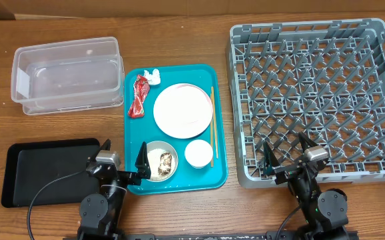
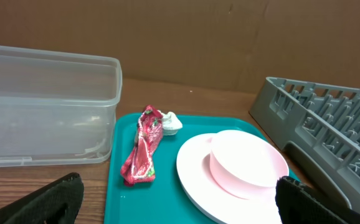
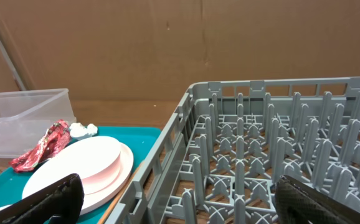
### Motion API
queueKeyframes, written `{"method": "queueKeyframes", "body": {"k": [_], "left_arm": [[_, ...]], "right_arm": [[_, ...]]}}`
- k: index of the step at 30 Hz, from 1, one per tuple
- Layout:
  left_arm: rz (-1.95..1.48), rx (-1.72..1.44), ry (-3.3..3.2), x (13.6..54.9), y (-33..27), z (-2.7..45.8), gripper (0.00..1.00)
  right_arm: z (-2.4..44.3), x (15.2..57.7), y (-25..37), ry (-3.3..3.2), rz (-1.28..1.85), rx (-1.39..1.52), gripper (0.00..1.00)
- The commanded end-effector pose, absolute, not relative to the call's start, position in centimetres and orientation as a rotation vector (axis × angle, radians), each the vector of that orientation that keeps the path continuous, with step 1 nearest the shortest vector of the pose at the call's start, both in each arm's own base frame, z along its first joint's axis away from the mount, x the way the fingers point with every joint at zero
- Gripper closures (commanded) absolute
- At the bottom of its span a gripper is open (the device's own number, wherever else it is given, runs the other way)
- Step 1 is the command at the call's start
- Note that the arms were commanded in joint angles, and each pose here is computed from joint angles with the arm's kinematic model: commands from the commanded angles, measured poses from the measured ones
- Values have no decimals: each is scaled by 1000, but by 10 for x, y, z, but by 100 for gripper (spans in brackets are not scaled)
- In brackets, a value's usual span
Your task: Sort waste into correct bins and load items into the dishwasher
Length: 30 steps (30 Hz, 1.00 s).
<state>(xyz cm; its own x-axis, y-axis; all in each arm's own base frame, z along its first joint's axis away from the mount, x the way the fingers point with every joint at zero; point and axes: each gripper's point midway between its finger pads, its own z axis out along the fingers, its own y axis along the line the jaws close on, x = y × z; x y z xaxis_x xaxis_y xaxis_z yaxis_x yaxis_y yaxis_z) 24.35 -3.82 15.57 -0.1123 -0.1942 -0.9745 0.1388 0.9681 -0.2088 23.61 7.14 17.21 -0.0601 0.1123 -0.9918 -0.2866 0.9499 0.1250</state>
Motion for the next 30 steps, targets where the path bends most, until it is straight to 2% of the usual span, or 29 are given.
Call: {"method": "queueKeyframes", "body": {"k": [1,10,20,24,30], "left_arm": [[-294,-32,1656,243,-41,156,0],[-361,31,1629,240,-54,164,0],[-398,84,1429,224,-59,268,0],[-407,84,1594,228,-63,283,0],[-502,143,1919,258,-87,305,0]], "right_arm": [[170,237,68,1598,306,-125,0],[172,237,70,1588,323,-132,0],[249,221,76,1478,461,-98,0],[267,220,76,1592,449,-99,0],[286,238,88,1857,448,-129,0]]}}
